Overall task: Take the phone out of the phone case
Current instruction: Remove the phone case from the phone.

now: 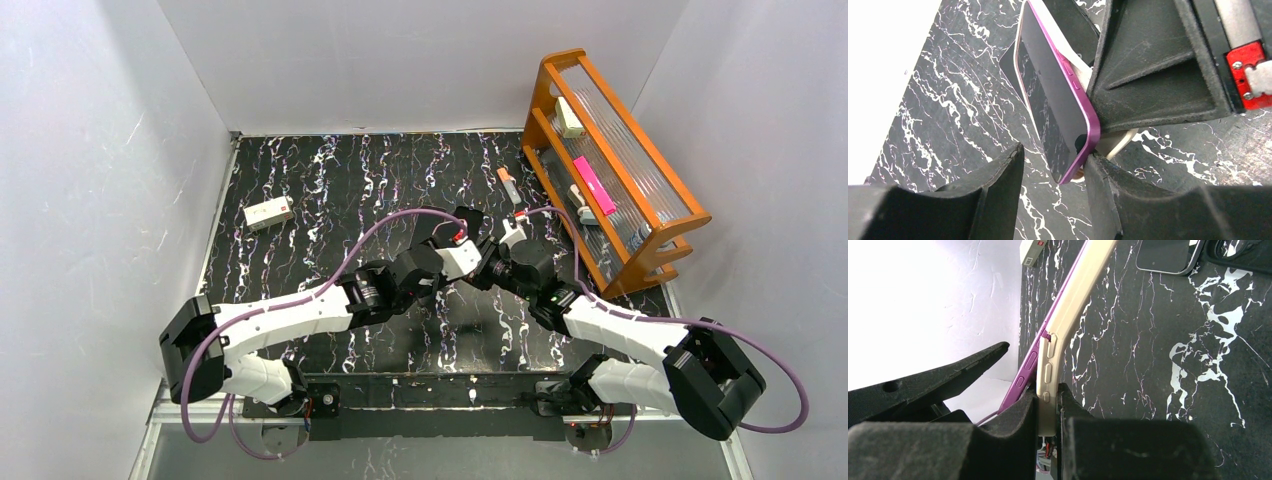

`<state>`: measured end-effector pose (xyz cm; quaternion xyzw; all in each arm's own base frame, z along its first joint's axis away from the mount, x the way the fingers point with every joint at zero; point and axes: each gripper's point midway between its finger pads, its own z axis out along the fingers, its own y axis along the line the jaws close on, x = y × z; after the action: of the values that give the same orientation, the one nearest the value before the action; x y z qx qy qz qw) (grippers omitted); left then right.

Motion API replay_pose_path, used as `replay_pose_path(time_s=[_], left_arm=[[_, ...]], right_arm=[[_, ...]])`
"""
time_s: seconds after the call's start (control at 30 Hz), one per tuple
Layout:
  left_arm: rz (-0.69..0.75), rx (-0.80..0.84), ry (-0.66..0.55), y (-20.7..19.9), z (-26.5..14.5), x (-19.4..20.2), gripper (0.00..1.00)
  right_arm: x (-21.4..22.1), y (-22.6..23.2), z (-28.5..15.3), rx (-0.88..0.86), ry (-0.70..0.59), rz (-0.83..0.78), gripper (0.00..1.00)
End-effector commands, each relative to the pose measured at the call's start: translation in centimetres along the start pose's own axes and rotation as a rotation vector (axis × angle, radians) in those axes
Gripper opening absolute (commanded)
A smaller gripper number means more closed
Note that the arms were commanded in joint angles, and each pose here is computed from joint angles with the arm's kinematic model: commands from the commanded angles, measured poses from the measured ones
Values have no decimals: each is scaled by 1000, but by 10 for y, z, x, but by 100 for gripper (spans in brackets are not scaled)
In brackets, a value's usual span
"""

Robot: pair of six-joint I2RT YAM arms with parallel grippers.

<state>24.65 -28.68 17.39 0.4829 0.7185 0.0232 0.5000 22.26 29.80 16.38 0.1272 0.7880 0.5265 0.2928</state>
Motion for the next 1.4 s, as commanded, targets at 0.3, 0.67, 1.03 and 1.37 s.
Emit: replay_pose_path(time_s=[0.3,0.67,1.03,1.37], left_arm=[[-4,43,13,-10,5,7,1],[-38,23,-60,2,-17,1,0],[-3,-248,45,50,-28,21,0],[-16,-203,-38,56,-53,15,0]], right_arm=[[0,53,-3,-191,7,4,1],[-25,-4,2,77,-159,37,1],[-16,-28,-2,190,-110,-41,1],[-44,-76,-26,357,-203,-98,1]])
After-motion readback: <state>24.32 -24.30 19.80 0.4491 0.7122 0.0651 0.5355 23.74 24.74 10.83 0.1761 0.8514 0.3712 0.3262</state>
